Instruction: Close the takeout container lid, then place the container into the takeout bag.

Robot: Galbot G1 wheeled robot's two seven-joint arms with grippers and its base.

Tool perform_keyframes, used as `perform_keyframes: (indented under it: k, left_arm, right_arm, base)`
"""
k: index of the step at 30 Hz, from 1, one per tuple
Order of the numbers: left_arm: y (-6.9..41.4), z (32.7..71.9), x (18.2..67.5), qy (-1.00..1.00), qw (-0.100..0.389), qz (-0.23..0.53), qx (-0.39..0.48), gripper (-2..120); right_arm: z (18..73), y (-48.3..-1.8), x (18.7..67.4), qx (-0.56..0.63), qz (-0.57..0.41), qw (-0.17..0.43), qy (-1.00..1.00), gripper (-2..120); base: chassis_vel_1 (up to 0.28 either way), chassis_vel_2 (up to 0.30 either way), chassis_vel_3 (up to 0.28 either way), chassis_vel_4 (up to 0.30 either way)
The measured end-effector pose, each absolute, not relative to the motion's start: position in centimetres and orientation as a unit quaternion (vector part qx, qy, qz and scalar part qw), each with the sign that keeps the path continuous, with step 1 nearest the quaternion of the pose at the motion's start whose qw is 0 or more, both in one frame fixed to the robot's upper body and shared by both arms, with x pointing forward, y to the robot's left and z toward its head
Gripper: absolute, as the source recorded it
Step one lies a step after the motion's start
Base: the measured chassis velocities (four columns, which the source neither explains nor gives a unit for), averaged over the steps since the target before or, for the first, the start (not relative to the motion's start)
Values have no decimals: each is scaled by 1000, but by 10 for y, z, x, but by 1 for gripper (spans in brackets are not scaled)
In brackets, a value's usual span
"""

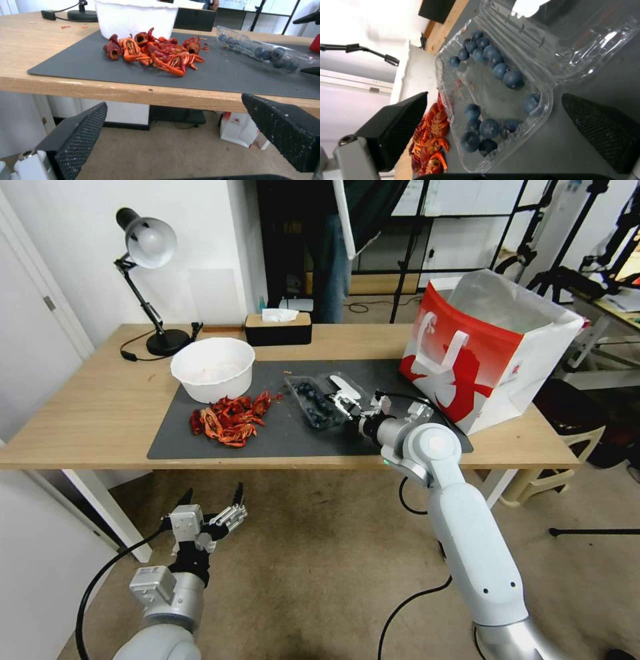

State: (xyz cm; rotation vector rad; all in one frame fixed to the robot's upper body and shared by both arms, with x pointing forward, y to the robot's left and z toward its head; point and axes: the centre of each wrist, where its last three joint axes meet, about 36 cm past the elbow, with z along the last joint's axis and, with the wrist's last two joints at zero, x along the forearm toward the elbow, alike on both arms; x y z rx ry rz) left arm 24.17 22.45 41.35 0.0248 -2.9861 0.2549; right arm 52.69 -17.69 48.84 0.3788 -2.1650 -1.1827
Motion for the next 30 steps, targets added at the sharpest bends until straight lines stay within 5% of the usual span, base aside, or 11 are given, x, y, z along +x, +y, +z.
perform_keyframes:
  k: [30]
  left_arm:
    - [224,408,242,-994,67,90,11,100]
  right_arm:
    - [475,-160,550,164,-441,317,-824,100]
  base:
    - [0,0,0,0]
